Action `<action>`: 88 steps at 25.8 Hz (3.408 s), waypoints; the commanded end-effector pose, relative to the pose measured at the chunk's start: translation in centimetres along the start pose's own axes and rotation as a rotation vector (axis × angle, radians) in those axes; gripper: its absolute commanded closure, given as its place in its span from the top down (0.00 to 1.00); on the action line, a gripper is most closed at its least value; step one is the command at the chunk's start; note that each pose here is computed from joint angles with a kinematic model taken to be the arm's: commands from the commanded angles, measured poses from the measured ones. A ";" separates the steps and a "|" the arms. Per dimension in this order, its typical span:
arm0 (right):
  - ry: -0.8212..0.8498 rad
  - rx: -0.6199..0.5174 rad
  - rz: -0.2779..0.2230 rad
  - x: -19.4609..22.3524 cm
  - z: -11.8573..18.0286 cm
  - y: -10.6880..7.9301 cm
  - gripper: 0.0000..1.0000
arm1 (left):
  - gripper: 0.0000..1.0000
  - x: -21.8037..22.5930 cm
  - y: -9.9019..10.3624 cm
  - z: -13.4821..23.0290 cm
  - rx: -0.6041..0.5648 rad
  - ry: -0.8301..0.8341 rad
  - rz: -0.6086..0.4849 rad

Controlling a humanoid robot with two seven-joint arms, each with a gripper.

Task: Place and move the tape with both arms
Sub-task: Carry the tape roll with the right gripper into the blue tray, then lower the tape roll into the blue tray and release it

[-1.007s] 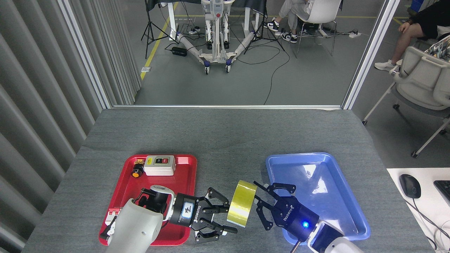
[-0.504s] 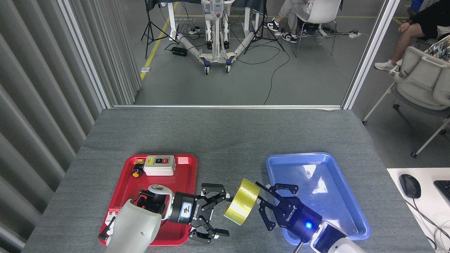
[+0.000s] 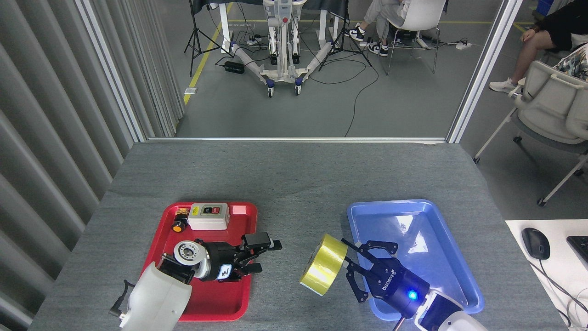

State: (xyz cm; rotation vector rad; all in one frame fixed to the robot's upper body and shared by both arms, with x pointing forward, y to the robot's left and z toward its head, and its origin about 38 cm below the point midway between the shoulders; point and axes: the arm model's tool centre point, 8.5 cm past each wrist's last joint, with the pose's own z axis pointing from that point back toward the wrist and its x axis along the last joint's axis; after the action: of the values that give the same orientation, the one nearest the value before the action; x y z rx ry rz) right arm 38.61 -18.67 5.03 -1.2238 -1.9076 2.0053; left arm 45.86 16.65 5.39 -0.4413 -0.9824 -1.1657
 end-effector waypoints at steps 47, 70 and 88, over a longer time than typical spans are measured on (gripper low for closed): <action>0.470 1.236 -1.087 -18.4 8.7 6.7 0.06 | 1.00 -5.3 1.7 9.8 1.228 0.009 -0.903; 0.446 1.360 -1.165 -16.1 7.3 6.9 0.06 | 1.00 -0.8 -0.3 5.4 1.082 0.344 -1.103; 0.460 1.353 -1.149 -15.4 7.5 7.6 0.44 | 1.00 -0.4 0.6 3.1 1.069 0.369 -1.093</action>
State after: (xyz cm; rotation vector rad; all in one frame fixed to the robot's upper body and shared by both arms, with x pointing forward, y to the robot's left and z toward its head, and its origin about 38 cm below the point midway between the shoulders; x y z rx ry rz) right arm 47.59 -35.16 4.61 -0.0640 -0.3995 1.4560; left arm 45.03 19.37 7.11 1.2836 -1.3660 -1.3423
